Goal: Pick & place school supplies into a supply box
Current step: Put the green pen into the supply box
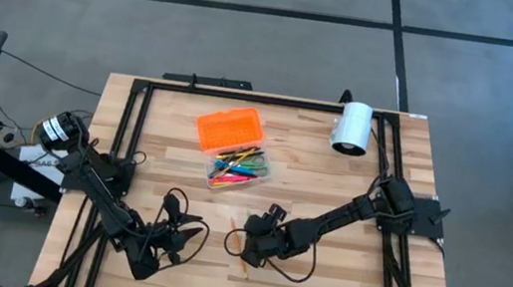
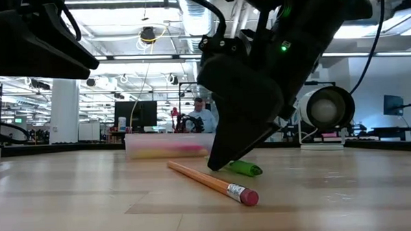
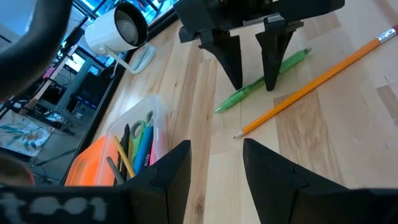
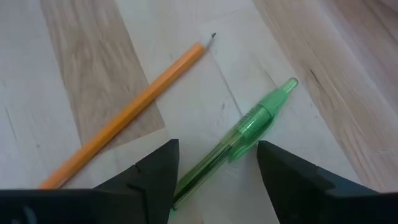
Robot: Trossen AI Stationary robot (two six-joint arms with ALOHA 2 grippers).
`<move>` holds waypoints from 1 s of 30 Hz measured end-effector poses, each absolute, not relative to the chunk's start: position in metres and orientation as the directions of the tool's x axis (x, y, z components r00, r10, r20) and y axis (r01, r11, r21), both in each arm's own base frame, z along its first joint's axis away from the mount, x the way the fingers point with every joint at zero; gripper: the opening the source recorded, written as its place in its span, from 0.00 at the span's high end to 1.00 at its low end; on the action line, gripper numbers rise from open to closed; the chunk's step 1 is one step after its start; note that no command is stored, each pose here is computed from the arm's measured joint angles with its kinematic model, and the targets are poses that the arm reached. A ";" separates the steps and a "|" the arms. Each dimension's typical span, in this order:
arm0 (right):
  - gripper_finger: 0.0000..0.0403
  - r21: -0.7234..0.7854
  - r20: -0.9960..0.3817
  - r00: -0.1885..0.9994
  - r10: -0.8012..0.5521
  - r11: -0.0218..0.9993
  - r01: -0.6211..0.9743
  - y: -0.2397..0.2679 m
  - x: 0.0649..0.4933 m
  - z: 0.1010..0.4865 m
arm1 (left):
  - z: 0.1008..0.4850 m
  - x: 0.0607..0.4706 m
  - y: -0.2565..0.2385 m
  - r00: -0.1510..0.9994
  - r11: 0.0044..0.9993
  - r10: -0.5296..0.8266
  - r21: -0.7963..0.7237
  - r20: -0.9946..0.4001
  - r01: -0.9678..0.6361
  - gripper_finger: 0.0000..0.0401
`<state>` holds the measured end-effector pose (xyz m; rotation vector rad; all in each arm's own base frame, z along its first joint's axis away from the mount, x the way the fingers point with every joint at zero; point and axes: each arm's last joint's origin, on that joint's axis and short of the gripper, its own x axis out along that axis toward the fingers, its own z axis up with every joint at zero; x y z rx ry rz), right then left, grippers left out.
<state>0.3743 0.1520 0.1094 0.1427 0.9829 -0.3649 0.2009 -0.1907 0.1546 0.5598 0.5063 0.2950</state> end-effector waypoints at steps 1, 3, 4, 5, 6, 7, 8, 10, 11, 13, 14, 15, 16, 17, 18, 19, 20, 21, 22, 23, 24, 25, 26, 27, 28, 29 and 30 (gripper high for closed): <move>0.48 -0.046 -0.835 0.497 -0.236 0.930 0.364 0.152 0.374 0.109 | 0.155 0.201 -0.191 0.837 0.811 0.398 0.571 -0.375 -0.130 0.65; 0.50 -0.047 -0.844 0.485 -0.229 0.932 0.359 0.152 0.373 0.108 | 0.155 0.201 -0.191 0.837 0.811 0.398 0.571 -0.375 -0.130 0.65; 0.51 -0.045 -0.850 0.477 -0.222 0.934 0.355 0.152 0.373 0.108 | 0.155 0.201 -0.191 0.837 0.811 0.398 0.571 -0.375 -0.130 0.65; 0.52 -0.042 -0.857 0.468 -0.214 0.936 0.351 0.152 0.372 0.108 | 0.155 0.201 -0.191 0.837 0.811 0.398 0.571 -0.375 -0.130 0.65; 0.52 -0.041 -0.867 0.455 -0.204 0.938 0.343 0.151 0.371 0.108 | 0.155 0.201 -0.191 0.837 0.811 0.398 0.571 -0.375 -0.129 0.65; 0.53 -0.043 -0.878 0.436 -0.195 0.942 0.333 0.152 0.369 0.107 | 0.155 0.201 -0.191 0.837 0.811 0.398 0.571 -0.375 -0.129 0.65; 0.54 -0.052 -0.891 0.414 -0.188 0.946 0.320 0.152 0.367 0.107 | 0.155 0.201 -0.191 0.837 0.811 0.398 0.571 -0.375 -0.129 0.65; 0.56 -0.077 -0.905 0.381 -0.190 0.953 0.293 0.155 0.362 0.106 | 0.155 0.201 -0.191 0.837 0.810 0.398 0.571 -0.375 -0.129 0.65; 0.57 -0.089 -0.908 0.370 -0.195 0.954 0.285 0.157 0.360 0.106 | 0.155 0.201 -0.191 0.837 0.810 0.398 0.571 -0.375 -0.129 0.65; 0.58 -0.111 -0.914 0.349 -0.206 0.956 0.273 0.159 0.355 0.106 | 0.155 0.201 -0.191 0.837 0.810 0.398 0.572 -0.375 -0.129 0.65; 0.59 -0.119 -0.917 0.340 -0.209 0.956 0.268 0.160 0.354 0.106 | 0.155 0.201 -0.191 0.837 0.810 0.398 0.572 -0.375 -0.129 0.65; 0.60 -0.123 -0.918 0.335 -0.211 0.957 0.264 0.161 0.353 0.106 | 0.155 0.201 -0.191 0.837 0.810 0.398 0.572 -0.375 -0.129 0.65; 0.61 -0.125 -0.919 0.333 -0.211 0.957 0.261 0.162 0.352 0.106 | 0.155 0.201 -0.191 0.837 0.810 0.398 0.572 -0.375 -0.129 0.65; 0.63 -0.127 -0.920 0.331 -0.211 0.958 0.258 0.162 0.351 0.106 | 0.155 0.201 -0.191 0.837 0.810 0.398 0.572 -0.375 -0.129 0.65; 0.64 -0.128 -0.920 0.329 -0.211 0.958 0.256 0.162 0.351 0.106 | 0.155 0.201 -0.191 0.837 0.810 0.398 0.572 -0.375 -0.129 0.65; 0.66 -0.127 -0.921 0.329 -0.210 0.959 0.255 0.163 0.351 0.106 | 0.155 0.201 -0.191 0.837 0.810 0.398 0.572 -0.375 -0.129 0.65; 0.68 -0.125 -0.922 0.327 -0.206 0.959 0.253 0.163 0.351 0.106 | 0.155 0.201 -0.191 0.837 0.810 0.398 0.572 -0.375 -0.129 0.65; 0.70 -0.123 -0.923 0.326 -0.203 0.960 0.251 0.163 0.351 0.105 | 0.155 0.201 -0.191 0.837 0.810 0.398 0.572 -0.375 -0.129 0.65; 0.72 -0.121 -0.924 0.325 -0.201 0.961 0.249 0.163 0.351 0.106 | 0.155 0.201 -0.191 0.837 0.810 0.398 0.572 -0.375 -0.128 0.65; 0.74 -0.118 -0.925 0.325 -0.198 0.961 0.249 0.163 0.351 0.106 | 0.155 0.201 -0.191 0.837 0.810 0.398 0.572 -0.375 -0.128 0.65; 0.76 -0.117 -0.926 0.323 -0.196 0.962 0.247 0.163 0.351 0.106 | 0.155 0.201 -0.191 0.837 0.810 0.398 0.572 -0.375 -0.128 0.65; 0.77 -0.115 -0.927 0.322 -0.193 0.963 0.245 0.163 0.352 0.107 | 0.155 0.201 -0.191 0.837 0.810 0.398 0.572 -0.375 -0.128 0.65; 0.79 -0.114 -0.928 0.321 -0.191 0.964 0.242 0.163 0.352 0.107 | 0.155 0.201 -0.191 0.837 0.810 0.398 0.572 -0.375 -0.128 0.65; 0.81 -0.115 -0.928 0.320 -0.189 0.965 0.237 0.164 0.352 0.108 | 0.155 0.201 -0.191 0.837 0.810 0.398 0.572 -0.375 -0.128 0.65; 0.82 -0.115 -0.929 0.318 -0.188 0.965 0.236 0.164 0.352 0.108 | 0.155 0.201 -0.191 0.837 0.810 0.398 0.572 -0.375 -0.128 0.65; 0.83 -0.115 -0.929 0.318 -0.188 0.965 0.236 0.164 0.353 0.108 | 0.155 0.201 -0.191 0.837 0.810 0.398 0.572 -0.375 -0.128 0.65; 0.85 -0.115 -0.929 0.318 -0.188 0.965 0.235 0.164 0.353 0.109 | 0.155 0.201 -0.191 0.837 0.810 0.398 0.572 -0.375 -0.128 0.65</move>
